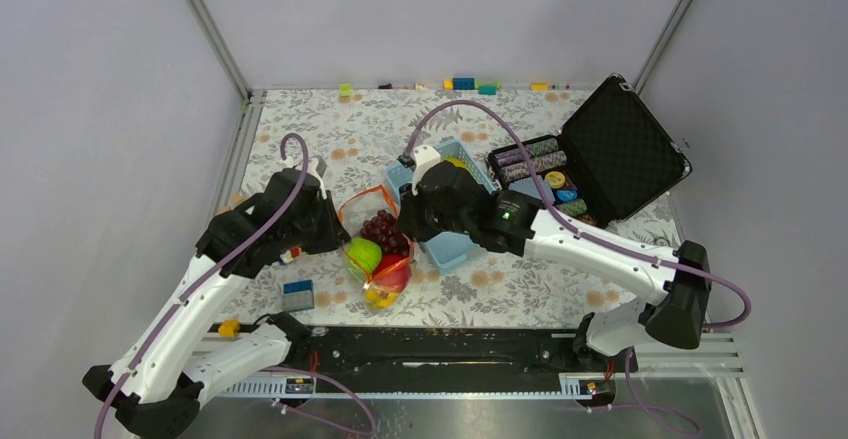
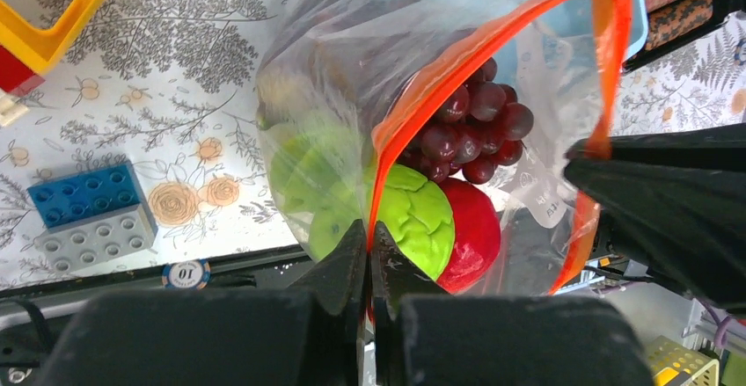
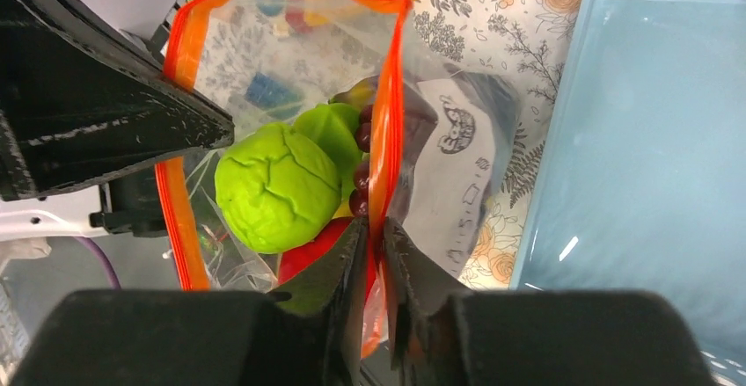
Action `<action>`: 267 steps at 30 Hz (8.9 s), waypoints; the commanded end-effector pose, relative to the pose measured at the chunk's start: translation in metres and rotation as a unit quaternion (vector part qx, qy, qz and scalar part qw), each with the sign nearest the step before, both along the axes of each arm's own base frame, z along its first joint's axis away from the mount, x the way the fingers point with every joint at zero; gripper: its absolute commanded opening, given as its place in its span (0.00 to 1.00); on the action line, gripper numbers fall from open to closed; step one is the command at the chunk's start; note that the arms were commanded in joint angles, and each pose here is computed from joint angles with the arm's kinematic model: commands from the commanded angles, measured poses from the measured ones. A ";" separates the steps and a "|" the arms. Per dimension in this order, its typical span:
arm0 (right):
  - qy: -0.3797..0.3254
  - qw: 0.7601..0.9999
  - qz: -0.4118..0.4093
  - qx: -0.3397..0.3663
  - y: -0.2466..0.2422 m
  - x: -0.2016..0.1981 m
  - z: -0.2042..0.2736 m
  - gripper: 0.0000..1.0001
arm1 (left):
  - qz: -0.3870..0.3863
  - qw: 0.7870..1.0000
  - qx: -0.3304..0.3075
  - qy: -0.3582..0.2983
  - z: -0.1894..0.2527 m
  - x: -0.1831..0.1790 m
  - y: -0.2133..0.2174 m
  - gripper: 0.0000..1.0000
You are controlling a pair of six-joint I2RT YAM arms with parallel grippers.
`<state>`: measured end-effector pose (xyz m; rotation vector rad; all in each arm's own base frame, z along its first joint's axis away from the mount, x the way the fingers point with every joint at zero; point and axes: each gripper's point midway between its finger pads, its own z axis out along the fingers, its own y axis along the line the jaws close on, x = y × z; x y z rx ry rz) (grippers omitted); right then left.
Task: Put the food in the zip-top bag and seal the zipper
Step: Adjust the zipper food storage bag at the center of the board, then pick up the fake fruit from the bin, then place the fake fruit in the zipper food storage bag, then adjust the zipper food storage bag at the center of the board.
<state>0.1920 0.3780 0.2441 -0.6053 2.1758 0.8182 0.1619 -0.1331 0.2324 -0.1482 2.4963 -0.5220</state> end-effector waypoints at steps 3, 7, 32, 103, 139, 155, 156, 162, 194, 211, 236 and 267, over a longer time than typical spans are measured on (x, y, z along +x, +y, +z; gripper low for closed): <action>-0.043 0.998 0.039 0.026 0.010 0.003 0.032 0.28 | -0.023 0.998 -0.029 -0.044 0.017 0.013 -0.014 0.00; -0.071 0.993 0.090 0.031 0.004 -0.003 0.045 0.65 | -0.029 0.998 -0.022 -0.047 0.015 0.013 -0.013 0.00; -0.157 0.956 0.031 -0.245 -0.106 0.205 -0.042 0.98 | -0.121 0.983 -0.054 -0.125 0.043 0.014 -0.033 0.00; -0.154 0.951 0.161 0.214 -0.010 -0.024 0.081 0.27 | -0.024 0.994 -0.036 -0.104 0.031 0.033 -0.010 0.00; -0.182 0.982 -0.042 0.000 0.019 0.021 -0.024 0.38 | -0.088 0.986 -0.071 -0.122 0.040 0.020 -0.026 0.00; -0.167 0.986 0.017 -0.009 0.022 0.000 -0.022 0.87 | -0.072 0.986 -0.072 -0.129 0.043 0.023 -0.023 0.00; -0.168 0.986 0.020 0.000 0.020 -0.003 -0.015 0.90 | -0.070 0.987 -0.070 -0.128 0.042 0.024 -0.023 0.00; -0.167 0.985 0.004 0.040 0.003 -0.010 0.012 0.98 | -0.061 0.987 -0.071 -0.130 0.041 0.024 -0.020 0.00; -0.028 0.996 -0.090 0.006 -0.022 -0.019 -0.084 0.63 | -0.070 0.986 -0.079 -0.126 0.037 0.014 -0.020 0.00; -0.038 0.989 -0.142 0.018 -0.004 0.003 -0.081 0.58 | -0.068 0.985 -0.083 -0.134 0.041 0.007 -0.015 0.00; 0.063 0.985 -0.143 0.078 -0.008 0.019 -0.103 0.44 | -0.074 0.984 -0.085 -0.137 0.041 0.003 -0.014 0.00; -0.013 0.995 -0.036 0.089 -0.014 0.000 -0.033 0.00 | -0.080 0.983 -0.105 -0.124 0.038 0.009 -0.027 0.00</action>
